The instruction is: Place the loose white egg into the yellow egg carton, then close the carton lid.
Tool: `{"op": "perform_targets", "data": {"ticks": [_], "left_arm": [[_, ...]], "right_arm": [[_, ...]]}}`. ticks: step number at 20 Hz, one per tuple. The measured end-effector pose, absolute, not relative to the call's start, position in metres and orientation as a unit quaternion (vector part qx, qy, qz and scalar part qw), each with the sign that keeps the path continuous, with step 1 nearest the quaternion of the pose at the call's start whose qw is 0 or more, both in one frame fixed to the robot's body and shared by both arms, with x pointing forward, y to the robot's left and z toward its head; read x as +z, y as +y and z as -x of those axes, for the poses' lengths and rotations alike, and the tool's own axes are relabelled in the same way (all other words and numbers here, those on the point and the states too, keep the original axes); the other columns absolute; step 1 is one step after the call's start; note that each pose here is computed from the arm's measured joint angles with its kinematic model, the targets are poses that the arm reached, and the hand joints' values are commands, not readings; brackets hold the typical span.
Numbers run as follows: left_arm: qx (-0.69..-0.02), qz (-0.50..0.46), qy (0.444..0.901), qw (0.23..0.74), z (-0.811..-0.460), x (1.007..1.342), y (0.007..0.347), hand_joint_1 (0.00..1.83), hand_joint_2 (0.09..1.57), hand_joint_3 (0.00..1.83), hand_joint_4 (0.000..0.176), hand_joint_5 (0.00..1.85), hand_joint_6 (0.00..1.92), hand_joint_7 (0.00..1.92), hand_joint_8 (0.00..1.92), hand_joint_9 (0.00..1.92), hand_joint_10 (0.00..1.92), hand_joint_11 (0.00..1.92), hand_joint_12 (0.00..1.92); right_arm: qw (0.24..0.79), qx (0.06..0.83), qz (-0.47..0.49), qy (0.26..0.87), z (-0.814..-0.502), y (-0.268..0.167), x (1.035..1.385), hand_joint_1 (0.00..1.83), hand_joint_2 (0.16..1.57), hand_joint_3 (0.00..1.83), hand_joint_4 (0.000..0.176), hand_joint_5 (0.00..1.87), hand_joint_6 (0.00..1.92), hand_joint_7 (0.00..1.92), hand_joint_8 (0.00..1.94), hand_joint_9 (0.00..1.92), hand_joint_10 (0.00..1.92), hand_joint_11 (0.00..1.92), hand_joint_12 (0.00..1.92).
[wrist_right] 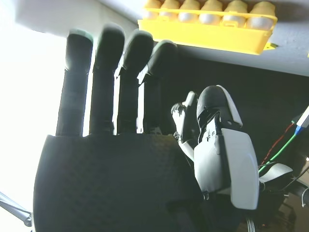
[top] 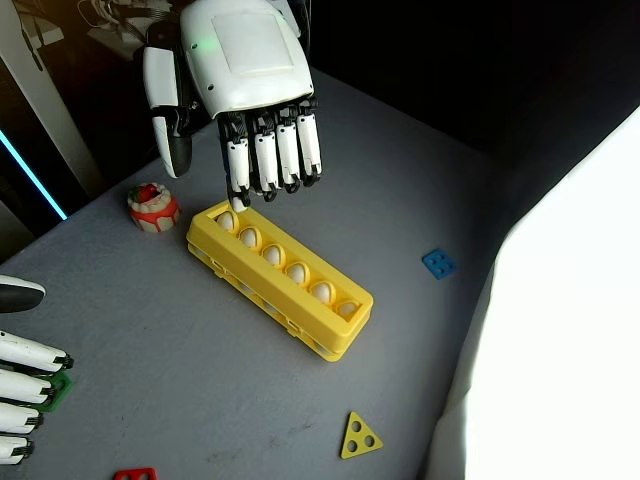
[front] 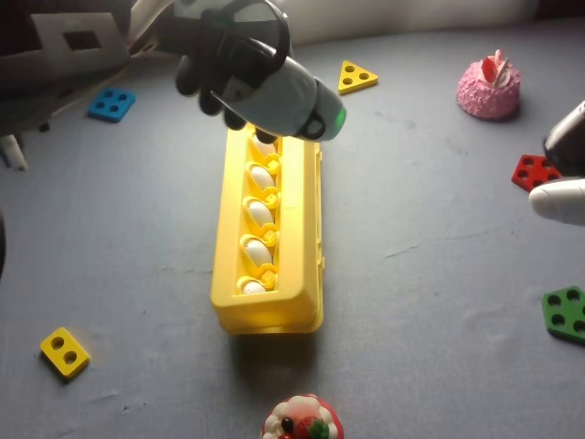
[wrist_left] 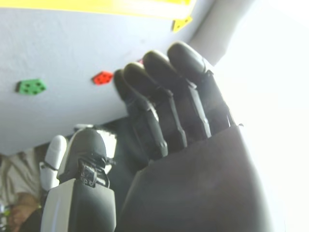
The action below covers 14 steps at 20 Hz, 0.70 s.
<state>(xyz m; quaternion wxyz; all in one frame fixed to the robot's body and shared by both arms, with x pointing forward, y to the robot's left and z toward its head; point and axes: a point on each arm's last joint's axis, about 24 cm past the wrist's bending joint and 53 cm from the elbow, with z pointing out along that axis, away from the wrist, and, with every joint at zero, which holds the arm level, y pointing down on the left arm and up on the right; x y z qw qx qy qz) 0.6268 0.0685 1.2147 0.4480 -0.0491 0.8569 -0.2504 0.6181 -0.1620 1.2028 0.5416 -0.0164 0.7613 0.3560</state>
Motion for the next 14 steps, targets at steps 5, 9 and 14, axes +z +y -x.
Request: {"op": "perform_targets", "data": {"ticks": [5,9,14], "left_arm": [[-0.251,0.042,0.854,0.454,-0.6271,1.2224,0.0694,0.00,1.37,0.00,0.000,1.00,1.75,1.14,1.67,1.11,1.84,1.06,1.92],[-0.248,0.045,0.854,0.454,-0.6280,1.2223,0.0753,0.03,1.37,0.00,0.000,1.03,1.77,1.15,1.70,1.13,1.86,1.09,1.92],[-0.241,0.032,0.860,0.449,-0.6283,1.2165,0.0772,0.03,1.38,0.00,0.000,0.98,1.79,1.13,1.76,1.12,1.88,1.09,1.92]], "right_arm": [[0.542,0.356,0.017,0.761,-0.6181,-0.1619,1.2031,0.03,1.30,0.00,0.174,1.24,1.92,1.39,1.94,1.45,1.92,1.48,1.92],[0.542,0.356,0.017,0.761,-0.6182,-0.1619,1.2034,0.03,1.30,0.00,0.176,1.24,1.92,1.38,1.94,1.44,1.92,1.48,1.92],[0.551,0.354,0.025,0.756,-0.6185,-0.1615,1.2067,0.02,1.31,0.00,0.176,1.22,1.92,1.35,1.94,1.41,1.92,1.45,1.92]]}}
